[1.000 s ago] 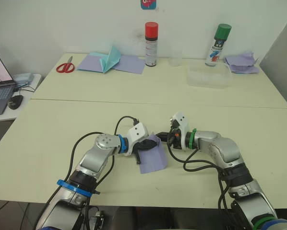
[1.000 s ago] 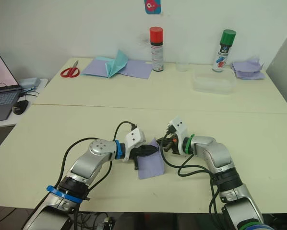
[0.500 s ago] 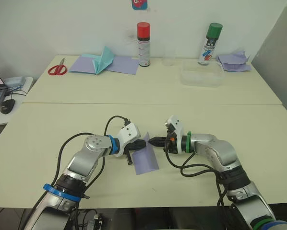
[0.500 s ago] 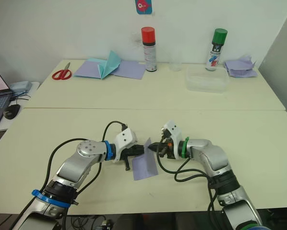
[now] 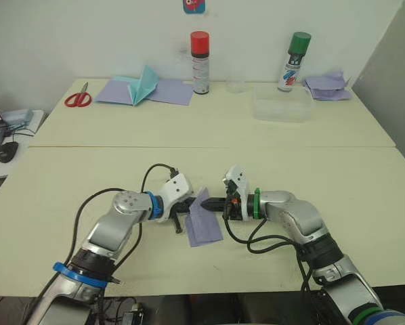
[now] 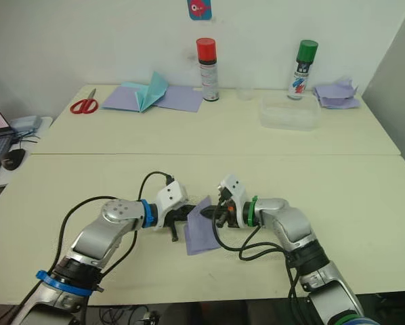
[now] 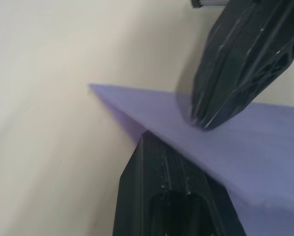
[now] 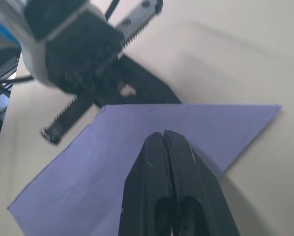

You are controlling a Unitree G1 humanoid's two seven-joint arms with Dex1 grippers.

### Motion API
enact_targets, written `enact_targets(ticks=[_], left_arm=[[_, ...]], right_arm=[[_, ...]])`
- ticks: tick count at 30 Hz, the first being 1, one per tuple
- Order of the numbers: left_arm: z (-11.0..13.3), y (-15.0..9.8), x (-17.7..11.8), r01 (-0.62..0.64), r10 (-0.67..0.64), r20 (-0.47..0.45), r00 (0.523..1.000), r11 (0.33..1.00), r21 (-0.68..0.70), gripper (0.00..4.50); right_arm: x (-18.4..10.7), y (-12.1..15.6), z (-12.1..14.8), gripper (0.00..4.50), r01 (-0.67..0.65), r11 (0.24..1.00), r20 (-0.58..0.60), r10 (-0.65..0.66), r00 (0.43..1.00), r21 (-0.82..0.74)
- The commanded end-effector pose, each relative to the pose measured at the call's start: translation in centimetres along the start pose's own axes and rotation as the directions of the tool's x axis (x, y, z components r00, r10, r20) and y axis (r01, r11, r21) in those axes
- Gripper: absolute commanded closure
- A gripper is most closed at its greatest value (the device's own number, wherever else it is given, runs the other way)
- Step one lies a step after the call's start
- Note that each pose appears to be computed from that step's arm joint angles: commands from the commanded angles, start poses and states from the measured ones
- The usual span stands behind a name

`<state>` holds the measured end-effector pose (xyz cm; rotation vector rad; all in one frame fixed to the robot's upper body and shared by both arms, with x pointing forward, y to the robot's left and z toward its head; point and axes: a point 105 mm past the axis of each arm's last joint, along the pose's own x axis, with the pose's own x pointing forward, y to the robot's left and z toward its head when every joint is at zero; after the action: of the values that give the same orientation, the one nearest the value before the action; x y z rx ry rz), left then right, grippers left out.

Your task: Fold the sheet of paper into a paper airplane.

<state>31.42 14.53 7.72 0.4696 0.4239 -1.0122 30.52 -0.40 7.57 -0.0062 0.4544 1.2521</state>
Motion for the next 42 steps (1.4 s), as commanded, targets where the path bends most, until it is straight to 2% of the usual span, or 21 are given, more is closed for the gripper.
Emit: enact_targets(ticks=[1,3,5,7,9,11,15,19,24,26,30,32,35,38,42], left_arm=[[-3.4,1.7,-3.1,-0.079,0.076,-0.164,0.984,0.997,-0.017,4.47],[-2.8,2.8,-4.5,-0.123,0.123,-0.162,0.979,0.992,0.012,4.47],[-1.4,3.4,-5.1,-0.153,0.156,-0.11,0.982,0.988,0.028,4.47],[0.7,2.8,-4.7,-0.133,0.134,-0.004,0.991,0.99,0.053,4.47],[2.8,1.5,-3.8,-0.086,0.084,0.127,0.988,0.996,0.012,4.47],[3.6,0.2,-3.0,-0.038,0.039,0.169,0.985,0.999,-0.008,4.47],[3.4,-1.6,-1.7,0.027,-0.025,0.154,0.988,1.0,-0.011,4.47],[0.8,-2.9,-1.0,0.081,-0.082,0.021,0.996,0.996,0.033,4.47],[-0.7,-3.7,-0.2,0.107,-0.106,-0.032,0.994,0.994,0.027,4.47],[-1.7,-3.4,0.2,0.1,-0.098,-0.074,0.992,0.994,0.03,4.47],[-2.7,-3.3,0.5,0.103,-0.098,-0.106,0.989,0.994,0.037,4.5],[-2.7,-3.4,0.5,0.109,-0.105,-0.101,0.989,0.994,0.031,4.5],[-2.8,-3.4,0.6,0.111,-0.108,-0.097,0.989,0.993,0.03,4.5],[-2.7,-3.5,0.6,0.114,-0.111,-0.092,0.989,0.993,0.027,4.5],[-2.6,-3.7,0.9,0.121,-0.119,-0.088,0.989,0.992,0.023,4.5]], right_arm=[[0.1,0.1,0.3,4.5,-0.011,0.999,0.006,0.012,1.0,-0.038],[0.1,-0.1,-0.1,4.5,-0.002,0.999,-0.016,0.001,1.0,-0.049],[0.1,-0.3,-0.5,4.5,0.006,0.998,-0.034,-0.008,0.999,-0.059],[0.2,-0.4,-0.8,4.5,0.015,0.997,-0.051,-0.019,0.999,-0.069],[0.2,-0.5,-1.0,4.5,0.02,0.997,-0.059,-0.024,0.998,-0.072],[0.2,-0.7,-1.1,4.5,0.028,0.997,-0.065,-0.032,0.997,-0.075],[0.1,-1.0,-0.9,4.5,0.036,0.996,-0.065,-0.041,0.997,-0.078],[-0.3,-1.1,-0.6,4.5,0.044,0.996,-0.058,-0.048,0.997,-0.075],[-1.1,-0.8,0.3,4.5,0.048,0.998,-0.025,-0.049,0.998,-0.03],[-2.4,-0.4,1.1,4.5,0.035,0.999,-0.008,-0.035,0.999,-0.005],[-5.2,0.1,1.6,3.25,0.029,0.994,-0.031,-0.026,0.999,0.104],[-6.5,0.3,1.0,2.53,0.052,0.98,-0.073,-0.039,0.997,0.193],[-7.7,1.4,-0.4,1.56,0.037,0.935,-0.139,0.013,0.99,0.352],[-7.9,1.8,-1.7,1.56,0.079,0.882,-0.192,0.014,0.981,0.465],[-6.7,2.1,-2.7,1.56,0.085,0.832,-0.201,0.032,0.979,0.549]])
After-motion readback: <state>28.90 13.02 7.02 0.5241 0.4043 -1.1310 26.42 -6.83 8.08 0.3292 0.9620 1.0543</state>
